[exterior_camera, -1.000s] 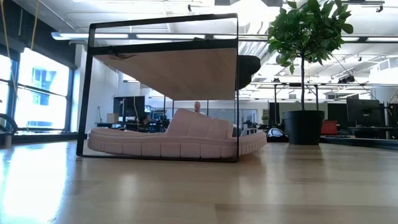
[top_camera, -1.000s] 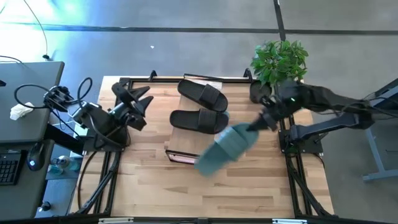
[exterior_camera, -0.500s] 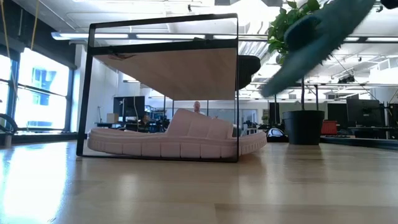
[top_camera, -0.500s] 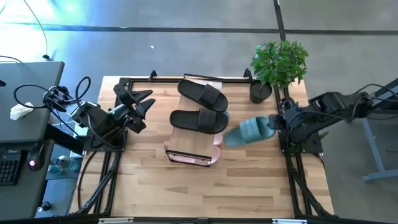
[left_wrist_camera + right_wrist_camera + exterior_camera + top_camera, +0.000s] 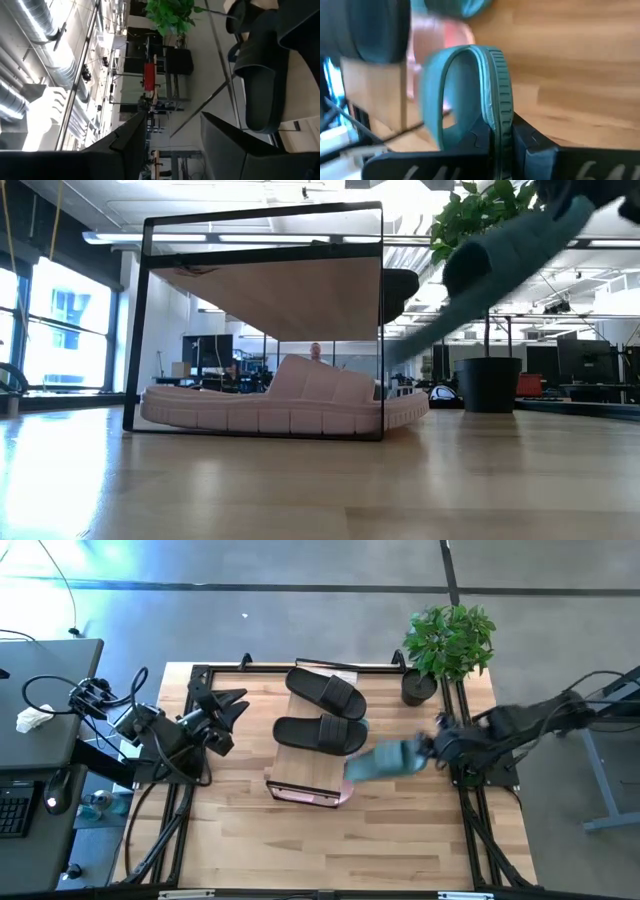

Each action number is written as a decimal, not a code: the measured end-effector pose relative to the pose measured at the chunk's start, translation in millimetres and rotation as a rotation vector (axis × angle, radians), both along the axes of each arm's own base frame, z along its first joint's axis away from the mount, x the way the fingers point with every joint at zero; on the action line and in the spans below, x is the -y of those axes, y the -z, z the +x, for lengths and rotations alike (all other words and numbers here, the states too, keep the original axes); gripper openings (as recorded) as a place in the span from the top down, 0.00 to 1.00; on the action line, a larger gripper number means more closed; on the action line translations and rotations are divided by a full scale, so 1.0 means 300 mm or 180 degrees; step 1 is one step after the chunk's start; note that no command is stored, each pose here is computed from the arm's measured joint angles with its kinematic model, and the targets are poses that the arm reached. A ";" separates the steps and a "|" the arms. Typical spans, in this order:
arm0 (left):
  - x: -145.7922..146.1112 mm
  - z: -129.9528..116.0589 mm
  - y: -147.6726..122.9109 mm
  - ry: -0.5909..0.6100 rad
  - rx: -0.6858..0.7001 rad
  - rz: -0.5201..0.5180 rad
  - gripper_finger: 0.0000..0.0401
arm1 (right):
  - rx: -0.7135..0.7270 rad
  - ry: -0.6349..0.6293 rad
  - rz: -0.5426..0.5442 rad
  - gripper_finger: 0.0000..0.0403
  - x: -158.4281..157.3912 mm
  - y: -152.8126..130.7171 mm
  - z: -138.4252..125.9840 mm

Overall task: Pick and place slides into the shelf
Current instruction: Put the green slide under the shelf

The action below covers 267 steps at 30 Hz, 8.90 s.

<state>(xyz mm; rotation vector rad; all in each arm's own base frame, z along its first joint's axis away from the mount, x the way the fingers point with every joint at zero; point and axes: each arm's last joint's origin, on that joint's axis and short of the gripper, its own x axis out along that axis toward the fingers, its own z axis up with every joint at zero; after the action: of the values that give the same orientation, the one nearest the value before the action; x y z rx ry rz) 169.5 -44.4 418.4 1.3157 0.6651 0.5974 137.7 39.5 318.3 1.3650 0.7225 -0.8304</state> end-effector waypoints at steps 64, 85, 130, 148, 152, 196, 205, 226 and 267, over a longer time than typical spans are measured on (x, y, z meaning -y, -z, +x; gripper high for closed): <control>-0.008 -0.024 0.065 -0.0106 0.0373 -0.0825 0.62 | -0.0051 0.1776 -0.1207 0.99 0.140 0.533 -0.093; -0.083 -0.060 0.411 -0.1120 0.0024 -0.1961 0.82 | 0.0067 0.1548 -0.0810 0.99 0.245 0.574 -0.055; -0.559 0.032 0.640 -0.1412 0.0562 -0.3119 0.99 | 0.0356 0.0948 -0.1282 0.99 0.367 0.552 0.020; -0.692 0.002 0.676 -0.0326 0.0223 -0.3463 1.00 | -0.0332 0.0579 -0.0928 0.99 0.514 0.455 0.098; -0.684 0.020 0.676 -0.0270 0.0254 -0.3472 1.00 | -0.0413 0.0449 -0.0928 0.99 0.565 0.448 0.145; -0.667 0.053 0.669 -0.0264 0.0449 -0.3549 1.00 | -0.0298 -0.0125 -0.0609 0.89 0.763 0.524 0.441; -0.667 0.053 0.670 -0.0266 0.0447 -0.3550 1.00 | -0.0359 -0.0149 -0.0681 0.63 0.742 0.520 0.452; -0.667 0.052 0.670 -0.0300 0.0448 -0.3538 1.00 | -0.1979 -0.0484 -0.1018 0.62 0.615 0.401 0.447; -0.668 0.051 0.670 -0.0306 0.0457 -0.3540 1.00 | -0.0121 0.0069 -0.1137 1.00 0.637 0.628 0.424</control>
<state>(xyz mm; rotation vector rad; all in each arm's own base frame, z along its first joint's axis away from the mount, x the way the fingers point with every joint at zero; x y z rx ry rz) 184.8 156.1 217.4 0.2034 0.7692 0.2916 264.8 -151.6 130.0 1.0404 0.5569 -0.9541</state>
